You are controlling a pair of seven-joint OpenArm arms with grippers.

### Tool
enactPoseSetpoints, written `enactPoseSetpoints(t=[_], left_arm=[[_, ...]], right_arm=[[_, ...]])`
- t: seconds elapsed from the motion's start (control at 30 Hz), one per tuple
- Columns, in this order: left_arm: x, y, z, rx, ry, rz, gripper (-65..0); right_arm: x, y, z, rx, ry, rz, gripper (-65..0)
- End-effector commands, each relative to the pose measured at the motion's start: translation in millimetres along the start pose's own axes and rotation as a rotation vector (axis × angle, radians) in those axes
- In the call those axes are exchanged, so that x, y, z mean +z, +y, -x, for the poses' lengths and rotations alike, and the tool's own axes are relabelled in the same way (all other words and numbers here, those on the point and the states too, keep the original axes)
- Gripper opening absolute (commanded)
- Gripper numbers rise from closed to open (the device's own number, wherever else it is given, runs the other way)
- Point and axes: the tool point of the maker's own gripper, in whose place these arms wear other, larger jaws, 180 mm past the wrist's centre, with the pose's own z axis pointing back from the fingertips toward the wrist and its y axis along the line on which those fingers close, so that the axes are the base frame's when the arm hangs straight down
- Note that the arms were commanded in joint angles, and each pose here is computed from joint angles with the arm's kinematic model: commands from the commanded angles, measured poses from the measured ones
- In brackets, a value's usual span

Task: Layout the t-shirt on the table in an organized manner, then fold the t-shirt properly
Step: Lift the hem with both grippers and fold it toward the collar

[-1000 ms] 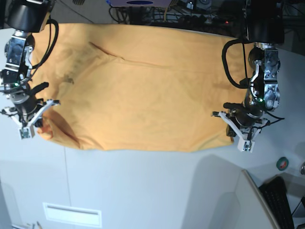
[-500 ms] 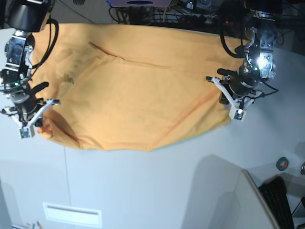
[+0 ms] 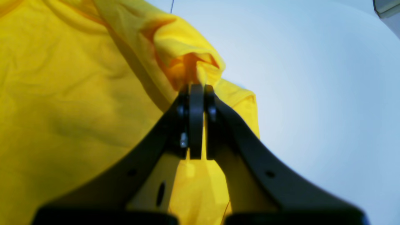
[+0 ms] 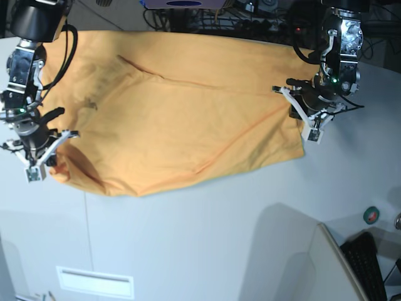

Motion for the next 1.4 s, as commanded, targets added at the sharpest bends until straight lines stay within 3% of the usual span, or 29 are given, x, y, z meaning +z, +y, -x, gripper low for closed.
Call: enactPoseSetpoints(t=[0.0, 0.07, 0.13, 0.33, 0.57, 0.87, 1.27, 1.37], left_arm=[[6.0, 4.9, -10.2, -0.011, -0.038, -0.011, -42.6], [11.5, 2.5, -14.0, -0.020, -0.055, -0.009, -26.3], [23.8, 12.3, -20.2, -0.031, -0.084, -0.029, -20.4], [46.1, 55.1, -54.3, 0.022, -0.190, -0.133, -20.4], [-14.6, 101.0, -52.9, 0.207, -0.078, -0.160, -20.4], [-41.9, 65.9, -72.9, 0.239, -0.087, -0.034, -20.4], [-56.8, 53.5, -76.6, 0.283, -0.065, 0.002, -20.6], [-60.1, 49.6, -76.4, 0.292, -0.080, 0.007, -28.6]], right_arm=[[1.7, -7.9, -18.7, 0.006, -0.056, 0.015, -65.0], [1.7, -7.9, -18.7, 0.006, -0.056, 0.015, -65.0], [1.7, -7.9, -18.7, 0.006, -0.056, 0.015, -65.0], [1.9, -9.1, -18.8, 0.008, -0.056, 0.017, -65.0], [1.9, -9.1, -18.8, 0.008, -0.056, 0.017, -65.0], [1.7, -9.0, -18.3, 0.008, -0.054, 0.017, -65.0], [1.6, -8.9, -17.7, 0.007, -0.053, 0.016, -65.0], [1.6, -8.9, -17.7, 0.007, -0.053, 0.016, -65.0]])
